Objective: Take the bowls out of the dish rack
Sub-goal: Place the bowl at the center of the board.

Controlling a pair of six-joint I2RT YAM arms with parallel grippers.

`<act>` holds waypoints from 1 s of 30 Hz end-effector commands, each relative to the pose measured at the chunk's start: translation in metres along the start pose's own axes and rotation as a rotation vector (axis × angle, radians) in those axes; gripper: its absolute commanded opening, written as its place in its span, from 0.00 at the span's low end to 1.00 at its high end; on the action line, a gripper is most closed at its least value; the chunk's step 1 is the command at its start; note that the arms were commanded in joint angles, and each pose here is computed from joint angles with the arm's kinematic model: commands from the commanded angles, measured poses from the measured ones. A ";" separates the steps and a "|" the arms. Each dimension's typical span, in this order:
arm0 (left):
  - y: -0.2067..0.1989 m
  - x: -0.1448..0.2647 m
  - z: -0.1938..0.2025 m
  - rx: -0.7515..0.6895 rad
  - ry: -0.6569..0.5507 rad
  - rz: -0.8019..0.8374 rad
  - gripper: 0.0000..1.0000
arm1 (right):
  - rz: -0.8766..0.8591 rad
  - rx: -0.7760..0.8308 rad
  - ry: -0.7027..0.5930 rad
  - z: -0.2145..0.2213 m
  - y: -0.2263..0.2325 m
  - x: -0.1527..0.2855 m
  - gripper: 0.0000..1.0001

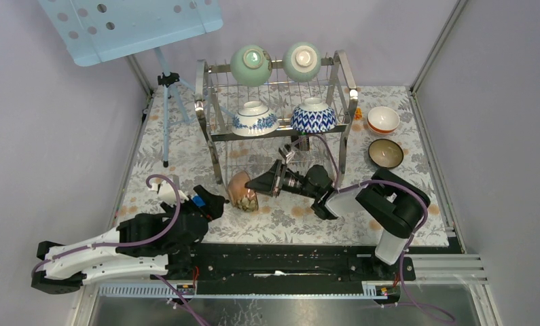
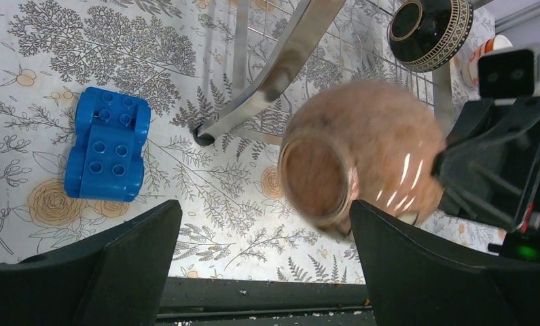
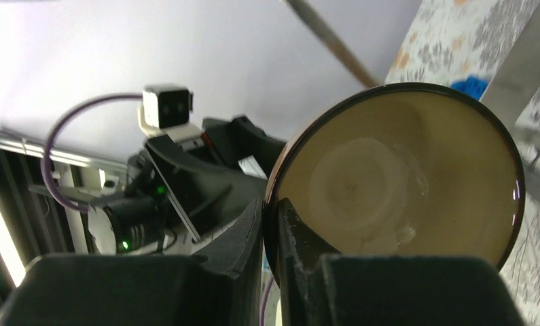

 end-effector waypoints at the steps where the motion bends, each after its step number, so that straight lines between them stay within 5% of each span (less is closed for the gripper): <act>1: -0.009 0.004 -0.012 0.009 -0.028 0.015 0.99 | -0.314 0.162 0.055 0.029 0.069 0.011 0.00; 18: -0.008 0.007 -0.011 0.029 0.000 0.035 0.99 | -0.130 0.283 0.086 0.064 0.054 0.032 0.00; 30: -0.016 0.011 -0.015 -0.036 0.013 0.029 0.99 | 0.176 0.554 0.096 0.081 0.031 0.068 0.00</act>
Point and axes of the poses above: each gripper's point midway between its finger pads, its own x axis back along the fingers, its own y axis along the line the jaws close on, z = x × y, the point moved 5 cm from there along x, back along the fingers, and after that the axes turned 4 degrees about -x, right-handed, at the moved point
